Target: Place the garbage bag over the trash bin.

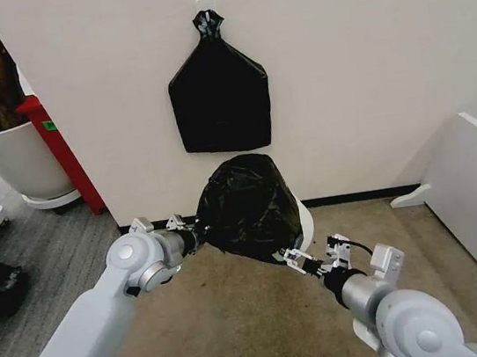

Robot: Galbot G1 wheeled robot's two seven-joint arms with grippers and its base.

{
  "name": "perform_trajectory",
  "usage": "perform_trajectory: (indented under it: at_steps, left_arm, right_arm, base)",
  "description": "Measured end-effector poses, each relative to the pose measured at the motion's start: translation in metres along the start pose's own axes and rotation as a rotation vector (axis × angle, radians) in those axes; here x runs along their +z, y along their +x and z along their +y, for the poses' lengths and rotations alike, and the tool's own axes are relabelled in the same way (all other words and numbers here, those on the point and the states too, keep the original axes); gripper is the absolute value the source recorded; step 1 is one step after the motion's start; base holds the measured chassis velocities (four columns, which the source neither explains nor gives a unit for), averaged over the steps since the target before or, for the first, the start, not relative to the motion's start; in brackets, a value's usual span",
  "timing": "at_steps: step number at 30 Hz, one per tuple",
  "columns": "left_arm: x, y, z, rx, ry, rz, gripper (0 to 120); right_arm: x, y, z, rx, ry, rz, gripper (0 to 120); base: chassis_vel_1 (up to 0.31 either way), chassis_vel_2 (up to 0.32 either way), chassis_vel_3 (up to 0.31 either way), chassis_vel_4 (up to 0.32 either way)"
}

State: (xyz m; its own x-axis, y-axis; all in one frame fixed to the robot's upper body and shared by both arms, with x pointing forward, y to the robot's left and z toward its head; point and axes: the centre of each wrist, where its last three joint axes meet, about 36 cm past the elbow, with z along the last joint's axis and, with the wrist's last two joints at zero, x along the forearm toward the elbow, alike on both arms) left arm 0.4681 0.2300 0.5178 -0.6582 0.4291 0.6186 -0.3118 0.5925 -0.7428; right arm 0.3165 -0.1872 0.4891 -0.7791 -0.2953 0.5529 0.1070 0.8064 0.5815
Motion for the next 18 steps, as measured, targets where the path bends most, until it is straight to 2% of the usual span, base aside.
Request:
perform_trajectory:
  at_steps: [4,7,9,12,18]
  left_arm:
    - [-0.002,0.003,0.001,-0.002,-0.003,-0.005,1]
    - [-0.005,0.007,0.0,0.002,-0.004,-0.009,1]
    - [-0.006,0.008,0.0,0.004,-0.007,-0.01,1]
    - [-0.007,0.009,0.0,0.007,-0.009,-0.012,1]
    - [0.001,0.007,-0.003,0.021,-0.052,-0.041,1]
  right_arm:
    - [0.003,-0.012,-0.017,0.052,0.001,0.009,100]
    - [0.007,-0.025,-0.044,0.101,0.013,0.02,100]
    - [0.01,-0.028,-0.052,0.119,0.012,0.02,100]
    - [0.01,-0.024,-0.048,0.111,0.004,0.02,100]
    - [0.007,0.0,-0.007,0.028,-0.003,0.012,100]
  base:
    - [0.0,0.0,0.0,0.0]
    - [0.0,0.0,0.0,0.0]
    - [0.0,0.0,0.0,0.0]
    - [0.0,0.0,0.0,0.0]
    - [0.0,0.0,0.0,0.0]
